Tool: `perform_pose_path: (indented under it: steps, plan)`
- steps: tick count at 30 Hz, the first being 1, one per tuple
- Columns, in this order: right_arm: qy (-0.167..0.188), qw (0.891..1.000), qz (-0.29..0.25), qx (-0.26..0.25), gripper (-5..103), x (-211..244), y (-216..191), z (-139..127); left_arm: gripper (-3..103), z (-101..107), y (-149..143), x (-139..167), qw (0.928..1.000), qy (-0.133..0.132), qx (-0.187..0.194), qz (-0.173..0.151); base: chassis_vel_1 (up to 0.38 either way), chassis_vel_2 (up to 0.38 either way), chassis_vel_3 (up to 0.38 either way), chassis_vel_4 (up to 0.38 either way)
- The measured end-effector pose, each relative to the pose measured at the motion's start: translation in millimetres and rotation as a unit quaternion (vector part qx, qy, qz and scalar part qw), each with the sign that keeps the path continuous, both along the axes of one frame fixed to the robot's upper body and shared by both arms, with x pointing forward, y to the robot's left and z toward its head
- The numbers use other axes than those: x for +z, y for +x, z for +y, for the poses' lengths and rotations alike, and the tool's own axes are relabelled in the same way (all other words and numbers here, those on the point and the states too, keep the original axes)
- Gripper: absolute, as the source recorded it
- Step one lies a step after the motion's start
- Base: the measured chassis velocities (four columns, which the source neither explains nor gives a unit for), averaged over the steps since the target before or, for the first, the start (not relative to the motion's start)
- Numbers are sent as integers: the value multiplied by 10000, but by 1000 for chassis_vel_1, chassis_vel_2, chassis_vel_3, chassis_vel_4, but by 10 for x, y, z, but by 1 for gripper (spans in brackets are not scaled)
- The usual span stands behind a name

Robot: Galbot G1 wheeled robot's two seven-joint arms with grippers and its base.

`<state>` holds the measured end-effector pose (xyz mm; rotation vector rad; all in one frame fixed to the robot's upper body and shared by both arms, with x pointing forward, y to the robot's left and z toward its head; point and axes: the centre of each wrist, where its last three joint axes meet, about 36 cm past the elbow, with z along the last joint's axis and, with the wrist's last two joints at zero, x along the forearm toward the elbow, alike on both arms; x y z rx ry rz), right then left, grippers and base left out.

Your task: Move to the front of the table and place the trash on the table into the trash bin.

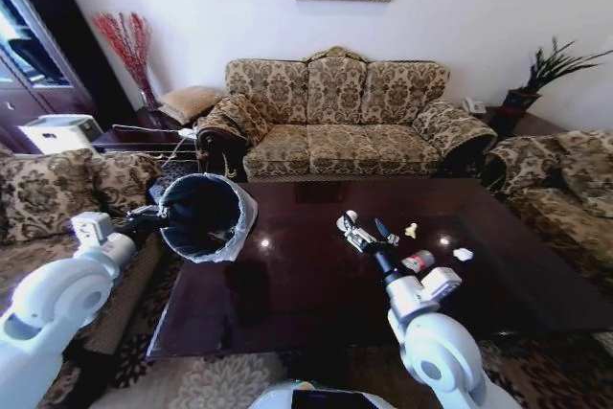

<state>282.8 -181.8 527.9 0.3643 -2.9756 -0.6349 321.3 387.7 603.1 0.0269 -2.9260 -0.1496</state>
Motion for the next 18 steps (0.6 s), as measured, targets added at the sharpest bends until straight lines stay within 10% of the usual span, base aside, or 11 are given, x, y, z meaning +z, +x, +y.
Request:
perform_pose_path:
  steps: [18]
  plan:
    - [310, 9944, 697, -734, 100, -115, -143, 148, 1, -240, -109, 104, 9992, -20, -384, -116, -277, -285, 284, 270]
